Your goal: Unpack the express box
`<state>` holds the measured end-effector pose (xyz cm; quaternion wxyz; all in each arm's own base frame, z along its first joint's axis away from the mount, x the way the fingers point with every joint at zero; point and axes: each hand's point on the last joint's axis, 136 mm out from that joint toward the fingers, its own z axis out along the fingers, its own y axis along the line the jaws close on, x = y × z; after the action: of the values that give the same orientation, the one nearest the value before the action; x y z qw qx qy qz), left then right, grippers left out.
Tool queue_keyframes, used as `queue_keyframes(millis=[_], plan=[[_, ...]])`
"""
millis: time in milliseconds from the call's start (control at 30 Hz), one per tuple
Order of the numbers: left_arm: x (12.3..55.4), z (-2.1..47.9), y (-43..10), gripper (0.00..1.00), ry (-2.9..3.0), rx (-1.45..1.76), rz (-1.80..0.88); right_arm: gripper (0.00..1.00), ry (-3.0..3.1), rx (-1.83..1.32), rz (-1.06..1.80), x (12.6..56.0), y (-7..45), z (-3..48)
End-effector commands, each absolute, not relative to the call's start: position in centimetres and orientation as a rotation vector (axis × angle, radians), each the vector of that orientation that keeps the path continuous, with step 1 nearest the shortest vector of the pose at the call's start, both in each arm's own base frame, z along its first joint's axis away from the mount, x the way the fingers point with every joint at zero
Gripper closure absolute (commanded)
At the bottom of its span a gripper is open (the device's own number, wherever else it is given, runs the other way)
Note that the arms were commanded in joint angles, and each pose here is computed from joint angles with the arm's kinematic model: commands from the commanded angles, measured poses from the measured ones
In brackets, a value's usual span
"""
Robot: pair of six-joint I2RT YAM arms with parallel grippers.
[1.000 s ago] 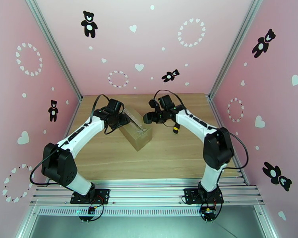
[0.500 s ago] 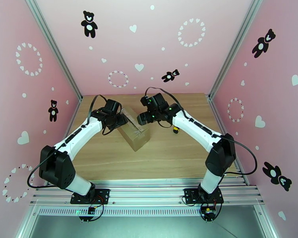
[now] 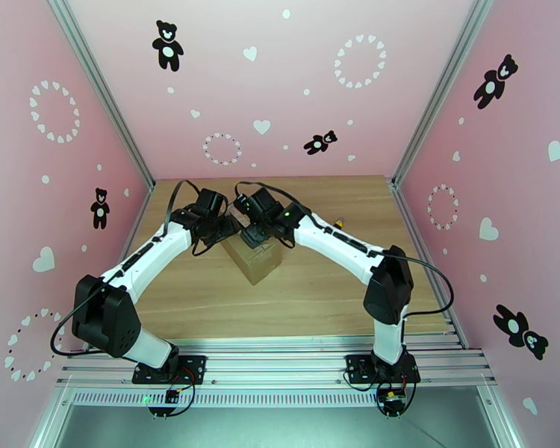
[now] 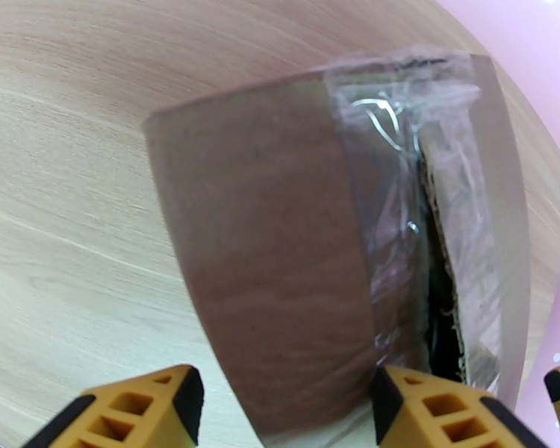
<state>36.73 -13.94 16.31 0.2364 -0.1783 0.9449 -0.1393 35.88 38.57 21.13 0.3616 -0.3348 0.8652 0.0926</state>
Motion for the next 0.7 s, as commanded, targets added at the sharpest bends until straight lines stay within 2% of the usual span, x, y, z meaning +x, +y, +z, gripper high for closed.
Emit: queue_keyframes(millis=[0,367,667], plan=[[35.6,15.4,-13.0,0.34,2.623,-0.519,-0.342,0.22,2.204,-0.883,0.122,36.3,38.6,20.3],[35.1,14.9,-13.1,0.34,2.630,-0.526,-0.363,0.22,2.207,-0.796,-0.064,38.3,37.4,18.2],[33.7,13.1,-12.9,0.35,2.665,-0.552,-0.365,0.23,2.191,-0.675,-0.119,40.1,35.8,19.8]])
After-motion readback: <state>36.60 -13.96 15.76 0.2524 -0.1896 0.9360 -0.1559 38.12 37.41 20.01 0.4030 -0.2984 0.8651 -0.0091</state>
